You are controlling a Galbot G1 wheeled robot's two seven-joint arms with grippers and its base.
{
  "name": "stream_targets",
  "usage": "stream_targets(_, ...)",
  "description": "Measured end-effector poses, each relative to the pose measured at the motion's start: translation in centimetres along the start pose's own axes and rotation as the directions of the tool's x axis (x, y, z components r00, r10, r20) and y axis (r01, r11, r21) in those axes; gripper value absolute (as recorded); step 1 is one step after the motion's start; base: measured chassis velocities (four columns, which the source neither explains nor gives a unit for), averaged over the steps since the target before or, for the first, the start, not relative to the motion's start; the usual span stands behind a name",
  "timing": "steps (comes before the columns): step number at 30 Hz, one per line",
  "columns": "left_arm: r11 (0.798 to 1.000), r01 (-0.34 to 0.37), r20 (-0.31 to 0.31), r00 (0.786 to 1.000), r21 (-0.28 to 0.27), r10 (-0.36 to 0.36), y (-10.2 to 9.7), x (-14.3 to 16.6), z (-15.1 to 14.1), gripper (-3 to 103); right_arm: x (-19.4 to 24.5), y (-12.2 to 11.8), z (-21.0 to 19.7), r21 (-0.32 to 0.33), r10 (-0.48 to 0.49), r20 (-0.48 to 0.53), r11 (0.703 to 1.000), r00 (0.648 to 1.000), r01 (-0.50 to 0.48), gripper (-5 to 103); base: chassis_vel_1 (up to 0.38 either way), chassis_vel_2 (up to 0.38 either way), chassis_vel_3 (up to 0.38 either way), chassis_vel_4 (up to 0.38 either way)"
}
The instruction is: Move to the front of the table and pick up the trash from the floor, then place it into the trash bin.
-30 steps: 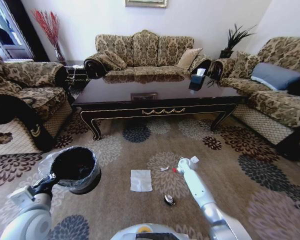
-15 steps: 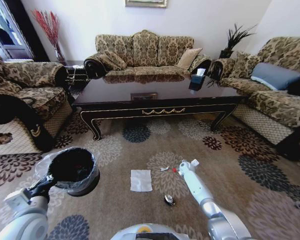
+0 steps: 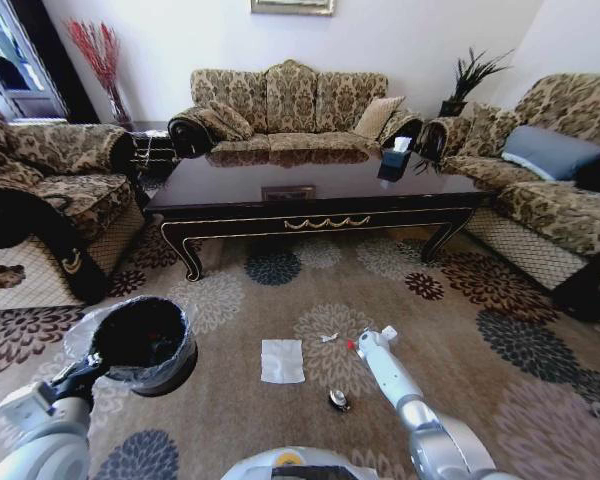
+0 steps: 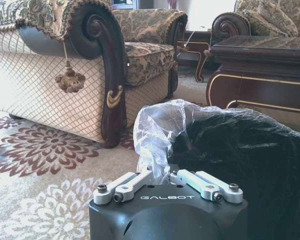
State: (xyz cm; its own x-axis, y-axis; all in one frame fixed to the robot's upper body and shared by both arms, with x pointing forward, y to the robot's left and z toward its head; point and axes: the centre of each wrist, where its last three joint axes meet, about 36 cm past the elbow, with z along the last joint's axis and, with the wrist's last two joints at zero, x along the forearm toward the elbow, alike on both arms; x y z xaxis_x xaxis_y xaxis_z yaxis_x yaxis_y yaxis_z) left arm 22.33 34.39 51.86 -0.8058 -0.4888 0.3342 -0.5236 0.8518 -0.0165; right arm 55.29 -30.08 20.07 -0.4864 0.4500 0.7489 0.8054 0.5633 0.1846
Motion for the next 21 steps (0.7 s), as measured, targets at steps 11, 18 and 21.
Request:
stream_targets(11, 0.999, -0.037, -0.011, 0.999, 0.008, 0.037, -1.2, -0.1, 0.5, 3, 3.7, 0.3, 0.3, 0.06, -0.137, 0.109, 0.99, 0.985, 0.131, 38, 0.0, 0.0, 0.0, 0.0)
stream_targets(18, 0.996, -0.085, -0.009, 0.996, 0.015, 0.085, -2.3, -0.6, 0.9, 3, 10.1, 1.8, 0.0, 0.088, -0.326, 0.203, 0.945, 0.924, 0.314, 27, 0.0, 0.0, 0.0, 0.0)
stream_targets(21, 0.992, -0.122, -0.01, 0.992, 0.018, 0.122, -3.2, -1.0, 1.0, 3, 15.4, 3.8, -0.7, 0.079, -0.466, 0.251, 0.884, 0.849, 0.462, 26, 0.0, 0.0, 0.0, 0.0)
